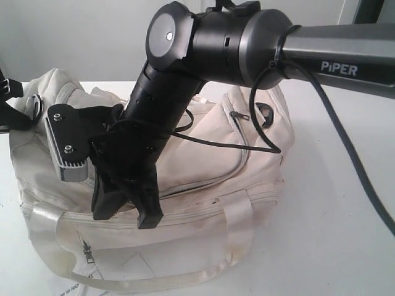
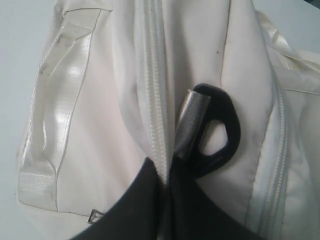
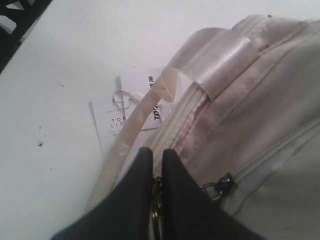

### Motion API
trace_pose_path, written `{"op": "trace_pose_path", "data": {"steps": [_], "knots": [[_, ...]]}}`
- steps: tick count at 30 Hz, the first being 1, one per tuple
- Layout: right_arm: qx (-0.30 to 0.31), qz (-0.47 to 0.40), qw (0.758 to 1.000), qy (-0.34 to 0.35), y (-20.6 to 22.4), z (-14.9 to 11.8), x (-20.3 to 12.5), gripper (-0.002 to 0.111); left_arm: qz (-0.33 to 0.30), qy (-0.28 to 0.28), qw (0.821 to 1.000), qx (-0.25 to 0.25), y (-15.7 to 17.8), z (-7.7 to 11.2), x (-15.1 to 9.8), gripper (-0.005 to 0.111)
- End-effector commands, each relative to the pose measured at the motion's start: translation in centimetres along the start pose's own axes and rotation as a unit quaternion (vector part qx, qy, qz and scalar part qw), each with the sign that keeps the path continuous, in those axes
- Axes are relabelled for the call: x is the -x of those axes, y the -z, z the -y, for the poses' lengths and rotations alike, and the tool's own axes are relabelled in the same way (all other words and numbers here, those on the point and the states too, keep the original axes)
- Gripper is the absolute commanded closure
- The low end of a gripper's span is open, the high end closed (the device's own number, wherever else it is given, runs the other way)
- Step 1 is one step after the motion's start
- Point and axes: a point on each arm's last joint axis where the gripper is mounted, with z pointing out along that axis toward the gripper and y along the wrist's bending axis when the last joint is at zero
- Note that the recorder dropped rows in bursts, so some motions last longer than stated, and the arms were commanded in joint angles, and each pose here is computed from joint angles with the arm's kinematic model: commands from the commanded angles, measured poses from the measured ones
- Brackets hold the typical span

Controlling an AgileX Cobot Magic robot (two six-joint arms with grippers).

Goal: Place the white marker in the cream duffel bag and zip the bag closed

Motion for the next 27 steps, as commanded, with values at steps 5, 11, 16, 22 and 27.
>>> {"op": "trace_pose_path", "data": {"steps": [5, 11, 16, 22, 27], "knots": [[0.016, -0.015, 1.0, 0.005, 1.0, -0.9, 0.1, 0.108, 0.042, 0.006, 0.999, 0.021, 0.3, -0.5, 0.9, 0.107], [-0.011, -0.009, 1.0, 0.026, 3.4, -1.8, 1.2, 0.108, 0.037, 0.006, 0.999, 0.018, 0.3, -0.5, 0.8, 0.089], [-0.023, -0.04, 0.998, 0.041, 4.0, -1.9, 0.8, 0.108, 0.034, 0.003, 0.999, 0.014, 0.5, -0.3, 0.7, 0.05], [-0.055, -0.038, 0.997, 0.044, 4.1, -1.3, 0.9, 0.108, 0.073, -0.115, 0.991, 0.001, 3.2, 1.7, 2.1, 0.033], [-0.13, -0.02, 0.99, 0.053, 5.3, -0.4, 1.7, 0.108, 0.016, -0.347, 0.933, -0.093, 5.5, 4.5, 0.5, 0.043]]}}
